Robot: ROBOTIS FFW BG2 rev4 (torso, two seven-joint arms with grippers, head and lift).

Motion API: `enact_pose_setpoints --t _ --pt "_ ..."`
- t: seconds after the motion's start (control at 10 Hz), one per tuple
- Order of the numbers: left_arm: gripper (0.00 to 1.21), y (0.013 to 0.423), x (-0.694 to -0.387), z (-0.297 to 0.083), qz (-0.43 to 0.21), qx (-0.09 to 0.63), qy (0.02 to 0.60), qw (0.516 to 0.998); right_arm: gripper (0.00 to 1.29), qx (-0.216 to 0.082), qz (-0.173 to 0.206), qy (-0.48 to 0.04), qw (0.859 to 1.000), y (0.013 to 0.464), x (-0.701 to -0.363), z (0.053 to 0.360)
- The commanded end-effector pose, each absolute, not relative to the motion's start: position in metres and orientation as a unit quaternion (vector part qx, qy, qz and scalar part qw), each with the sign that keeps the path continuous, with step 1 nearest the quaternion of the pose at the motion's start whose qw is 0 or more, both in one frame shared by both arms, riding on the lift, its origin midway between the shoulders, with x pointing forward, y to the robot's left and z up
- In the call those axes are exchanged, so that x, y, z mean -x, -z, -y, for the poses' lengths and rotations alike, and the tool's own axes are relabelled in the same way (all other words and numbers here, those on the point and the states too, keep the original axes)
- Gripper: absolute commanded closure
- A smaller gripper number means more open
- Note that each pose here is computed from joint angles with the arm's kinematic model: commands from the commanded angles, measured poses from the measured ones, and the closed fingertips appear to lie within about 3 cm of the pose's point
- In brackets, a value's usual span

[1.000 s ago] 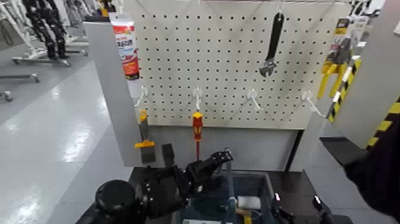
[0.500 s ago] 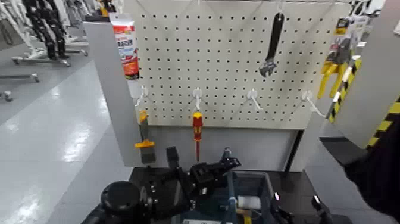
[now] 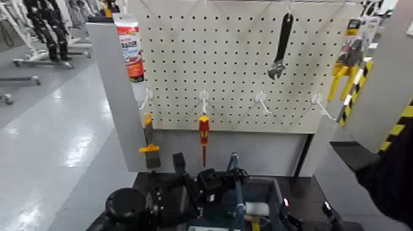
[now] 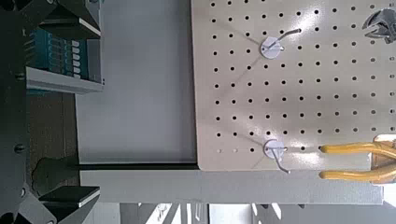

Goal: Grasp the handle of the crate.

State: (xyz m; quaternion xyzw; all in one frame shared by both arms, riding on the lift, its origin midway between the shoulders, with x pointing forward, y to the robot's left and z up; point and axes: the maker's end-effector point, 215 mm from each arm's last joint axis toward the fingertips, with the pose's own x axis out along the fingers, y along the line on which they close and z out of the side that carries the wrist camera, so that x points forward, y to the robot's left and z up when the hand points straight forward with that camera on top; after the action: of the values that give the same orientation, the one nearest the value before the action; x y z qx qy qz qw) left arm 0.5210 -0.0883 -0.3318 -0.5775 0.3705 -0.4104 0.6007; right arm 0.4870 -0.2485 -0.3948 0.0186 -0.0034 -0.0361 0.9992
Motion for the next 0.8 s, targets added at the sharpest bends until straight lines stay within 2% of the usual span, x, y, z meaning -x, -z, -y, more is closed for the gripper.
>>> enact_pose_setpoints --t 0.1,0.5,0.8 --pt "1.16 0.334 -0.517 0.089 -0.370 0.581 0.410 0.598 0.13 -0.020 0.003 0.037 0.999 0.395 -0.487 0.248" --pt "1.19 0.316 -0.496 0.094 -0.352 0.586 0.433 0.588 0.13 -0.020 0.007 0.044 0.999 0.394 -0.484 0.254" --pt "1.19 0.302 -0.473 0.081 -0.350 0.576 0.444 0.591 0.13 -0.019 0.008 0.045 0.999 0.393 -0.484 0.253"
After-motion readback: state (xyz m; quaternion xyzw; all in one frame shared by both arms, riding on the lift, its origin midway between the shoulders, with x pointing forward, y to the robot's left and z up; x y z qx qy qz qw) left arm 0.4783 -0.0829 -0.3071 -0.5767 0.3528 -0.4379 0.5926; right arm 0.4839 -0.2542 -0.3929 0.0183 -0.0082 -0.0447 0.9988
